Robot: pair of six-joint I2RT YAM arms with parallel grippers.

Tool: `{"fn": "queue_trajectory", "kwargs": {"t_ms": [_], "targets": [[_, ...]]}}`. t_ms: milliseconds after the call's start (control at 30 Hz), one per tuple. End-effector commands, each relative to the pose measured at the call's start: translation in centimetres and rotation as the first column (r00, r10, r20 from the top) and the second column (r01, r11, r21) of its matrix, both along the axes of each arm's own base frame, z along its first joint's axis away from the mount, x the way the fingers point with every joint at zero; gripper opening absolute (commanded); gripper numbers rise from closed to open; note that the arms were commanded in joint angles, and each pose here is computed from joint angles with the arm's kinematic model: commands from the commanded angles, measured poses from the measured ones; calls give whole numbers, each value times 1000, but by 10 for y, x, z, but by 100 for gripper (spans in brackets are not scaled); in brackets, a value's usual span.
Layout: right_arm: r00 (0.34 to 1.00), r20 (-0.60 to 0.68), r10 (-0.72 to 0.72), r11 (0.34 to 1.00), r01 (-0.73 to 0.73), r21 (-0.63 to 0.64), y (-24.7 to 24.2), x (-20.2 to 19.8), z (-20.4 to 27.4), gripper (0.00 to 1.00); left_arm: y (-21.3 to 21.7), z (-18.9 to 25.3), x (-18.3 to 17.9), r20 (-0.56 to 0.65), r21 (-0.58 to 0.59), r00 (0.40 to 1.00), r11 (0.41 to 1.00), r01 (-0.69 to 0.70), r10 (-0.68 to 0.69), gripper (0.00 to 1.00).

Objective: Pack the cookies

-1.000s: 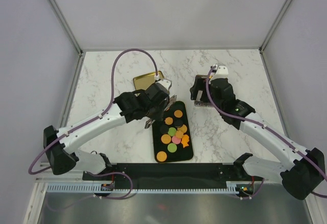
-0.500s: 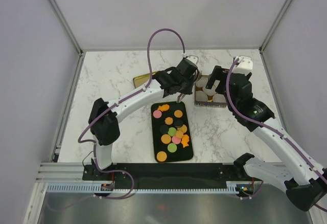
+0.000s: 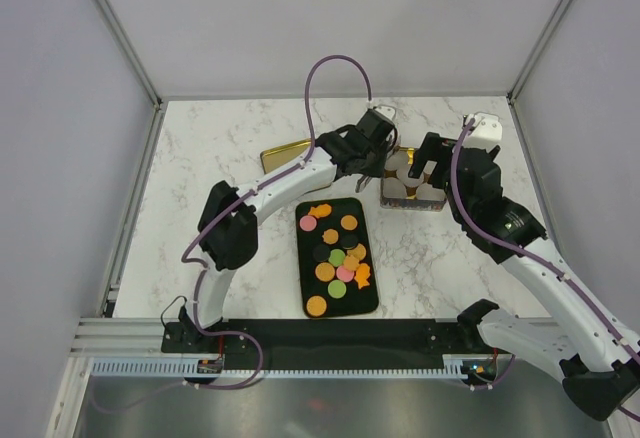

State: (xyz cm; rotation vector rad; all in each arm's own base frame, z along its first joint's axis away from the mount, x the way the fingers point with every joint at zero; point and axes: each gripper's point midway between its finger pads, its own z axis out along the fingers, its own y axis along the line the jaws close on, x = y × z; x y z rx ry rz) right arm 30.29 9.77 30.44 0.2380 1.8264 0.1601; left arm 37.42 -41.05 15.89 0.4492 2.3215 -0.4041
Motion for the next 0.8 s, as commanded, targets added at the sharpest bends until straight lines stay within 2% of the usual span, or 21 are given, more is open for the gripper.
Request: {"fn": "queue_trajectory", "kwargs": {"t_ms": [0,200,633,767], "targets": [[1000,18,12,1000,-12,3,0,-1,9,98,-16,22,13,69,-49,997,998,39,-35,20],[1000,10,21,1000,-21,-4,1,-1,6,98,-15,11,12,50,-31,998,999,38,-36,23],[999,-1,46,999,-46,-4,7,0,3,98,-14,5,9,41,-18,998,999,48,-48,42],[998,-2,55,998,-55,-3,9,1,3,98,-13,6,9,44,-16,998,999,47,-46,45]]}}
